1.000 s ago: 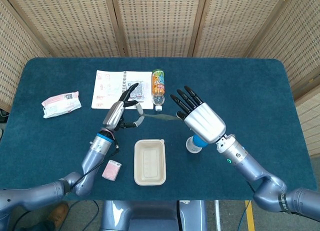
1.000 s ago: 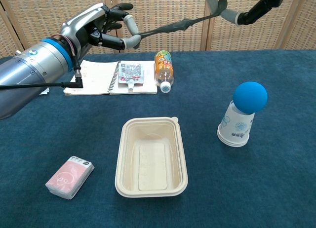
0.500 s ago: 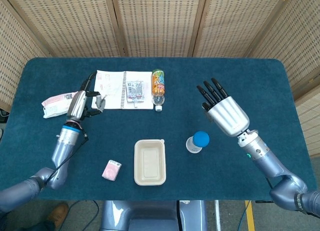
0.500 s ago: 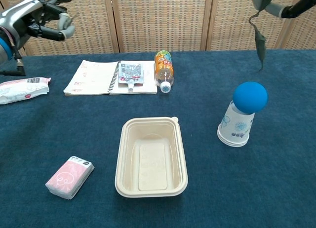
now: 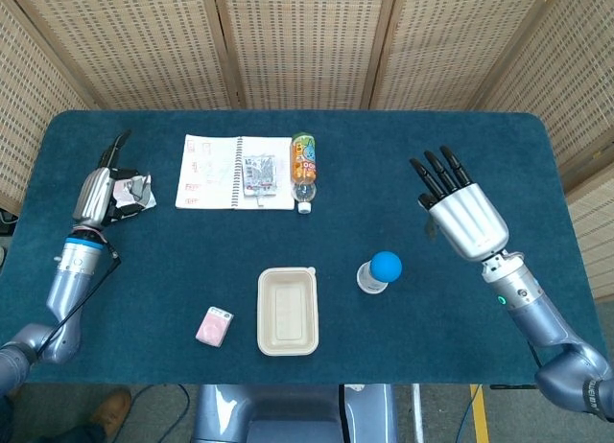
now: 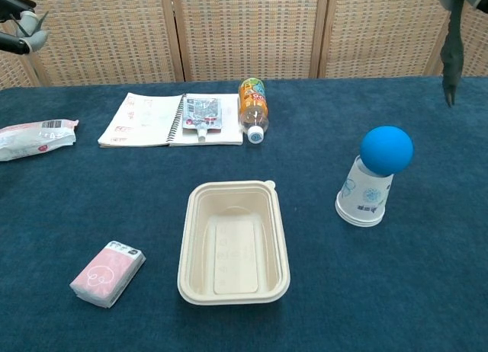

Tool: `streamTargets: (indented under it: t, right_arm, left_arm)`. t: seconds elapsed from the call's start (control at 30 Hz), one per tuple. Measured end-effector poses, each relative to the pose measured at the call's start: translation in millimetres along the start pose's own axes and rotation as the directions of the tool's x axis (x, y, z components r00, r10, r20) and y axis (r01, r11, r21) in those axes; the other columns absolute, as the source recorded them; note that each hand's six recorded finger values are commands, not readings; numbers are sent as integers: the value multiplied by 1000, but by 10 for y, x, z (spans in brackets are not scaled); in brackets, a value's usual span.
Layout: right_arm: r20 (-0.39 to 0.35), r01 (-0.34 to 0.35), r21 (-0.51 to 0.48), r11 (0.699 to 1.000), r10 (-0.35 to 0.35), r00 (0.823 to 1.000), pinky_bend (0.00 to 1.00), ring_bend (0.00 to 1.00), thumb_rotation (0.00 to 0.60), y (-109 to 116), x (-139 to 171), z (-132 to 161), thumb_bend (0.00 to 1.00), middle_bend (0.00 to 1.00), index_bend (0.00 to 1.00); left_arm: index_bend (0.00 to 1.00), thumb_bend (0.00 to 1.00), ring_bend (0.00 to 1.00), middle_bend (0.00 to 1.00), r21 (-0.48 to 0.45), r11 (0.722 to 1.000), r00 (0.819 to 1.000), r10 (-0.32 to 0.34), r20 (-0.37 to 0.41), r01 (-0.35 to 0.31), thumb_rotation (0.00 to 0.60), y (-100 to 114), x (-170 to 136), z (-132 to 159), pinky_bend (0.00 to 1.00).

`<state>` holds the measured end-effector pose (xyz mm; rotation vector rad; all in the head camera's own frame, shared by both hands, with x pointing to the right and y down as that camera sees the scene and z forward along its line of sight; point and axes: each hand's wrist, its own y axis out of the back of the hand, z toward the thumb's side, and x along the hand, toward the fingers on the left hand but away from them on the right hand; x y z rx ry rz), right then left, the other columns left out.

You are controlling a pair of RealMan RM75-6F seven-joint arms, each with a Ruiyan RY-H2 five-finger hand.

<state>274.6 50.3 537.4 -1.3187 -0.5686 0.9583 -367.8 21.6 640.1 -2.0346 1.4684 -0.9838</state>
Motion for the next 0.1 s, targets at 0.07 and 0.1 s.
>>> streamTargets:
  t: [0.07, 0.1]
  right_arm:
    - [-2, 3, -3, 1000, -3, 1000, 0, 0, 600, 17, -3, 12, 831, 181, 830]
    - [-3, 4, -4, 1000, -4, 1000, 0, 0, 600, 26, -5, 20, 832, 181, 830]
  left_arm:
    - [798, 719, 0, 0, 39, 999, 1000, -14, 0, 14, 600, 11, -13, -4, 0]
    - [799, 720, 0, 0, 77, 997, 1000, -21, -2, 21, 600, 32, -20, -11, 0]
